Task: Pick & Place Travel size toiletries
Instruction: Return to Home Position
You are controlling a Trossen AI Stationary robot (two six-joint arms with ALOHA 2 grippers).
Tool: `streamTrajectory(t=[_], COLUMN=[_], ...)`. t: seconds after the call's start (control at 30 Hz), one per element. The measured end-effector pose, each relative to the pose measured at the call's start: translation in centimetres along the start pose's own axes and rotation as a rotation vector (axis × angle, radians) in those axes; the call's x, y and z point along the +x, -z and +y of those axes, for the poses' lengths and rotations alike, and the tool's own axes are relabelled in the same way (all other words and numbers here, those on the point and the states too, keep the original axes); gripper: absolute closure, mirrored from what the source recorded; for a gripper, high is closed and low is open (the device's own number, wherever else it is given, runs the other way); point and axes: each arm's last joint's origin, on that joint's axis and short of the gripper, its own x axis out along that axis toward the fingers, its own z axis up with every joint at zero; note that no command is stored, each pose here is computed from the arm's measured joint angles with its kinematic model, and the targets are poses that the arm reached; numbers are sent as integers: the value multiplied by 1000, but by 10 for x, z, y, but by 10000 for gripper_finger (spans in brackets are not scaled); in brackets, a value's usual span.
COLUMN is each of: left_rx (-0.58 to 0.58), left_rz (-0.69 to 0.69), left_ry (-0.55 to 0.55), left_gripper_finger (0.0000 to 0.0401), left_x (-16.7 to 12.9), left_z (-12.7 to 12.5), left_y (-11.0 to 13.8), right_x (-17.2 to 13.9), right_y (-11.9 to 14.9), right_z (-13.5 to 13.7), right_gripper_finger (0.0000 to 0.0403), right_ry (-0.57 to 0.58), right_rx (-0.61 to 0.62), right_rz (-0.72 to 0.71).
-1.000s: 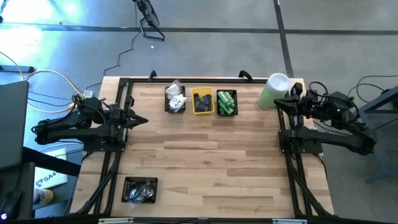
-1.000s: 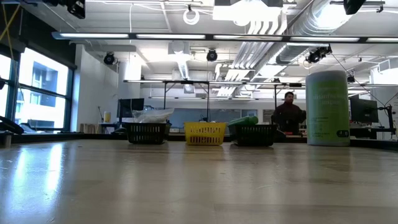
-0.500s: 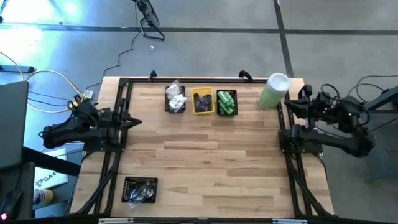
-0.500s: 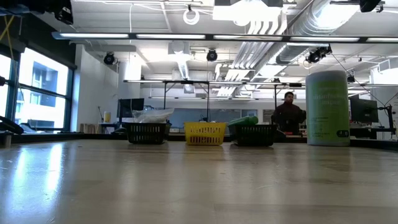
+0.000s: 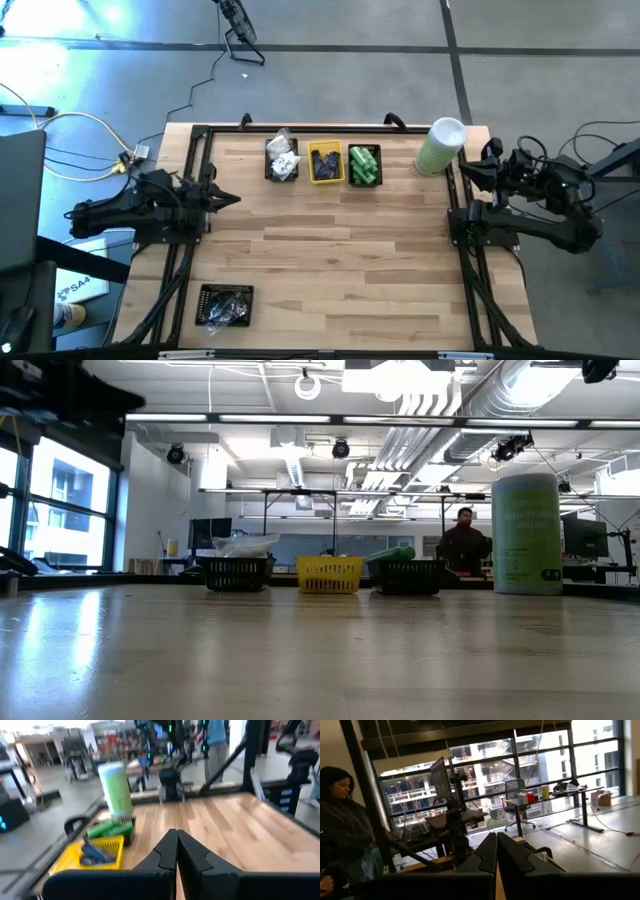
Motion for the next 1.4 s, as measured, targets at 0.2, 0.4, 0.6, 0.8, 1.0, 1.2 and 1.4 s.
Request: streamTrajectory(t=[0.2,0.4,0.6,0.8,1.0,1.2,1.4], left_rx=[20,40,4,-11,-18,-18,-18], left_rz=[-41,-54,-46,-1,10,10,11], left_ry=[-9,-11,-24,-59,-71,-73,-73], left_gripper_finger=[401,400,401,401,401,401,401], left_x=[11,21,26,26,26,26,26], left_z=[-1,-4,-6,-5,-5,-5,-5], left_y=[19,43,61,65,66,67,67], right_x=[0,0,0,0,6,5,5], right_y=[1,1,1,1,-2,19,24], right_z=[-1,-1,-1,-1,-1,-4,-5], right_gripper_finger=[399,398,399,399,398,399,399], right_ry=[29,29,29,28,4,-35,-21], right_rx=[15,15,15,7,-2,-11,-8], right_rz=[1,3,3,2,-77,-82,-90])
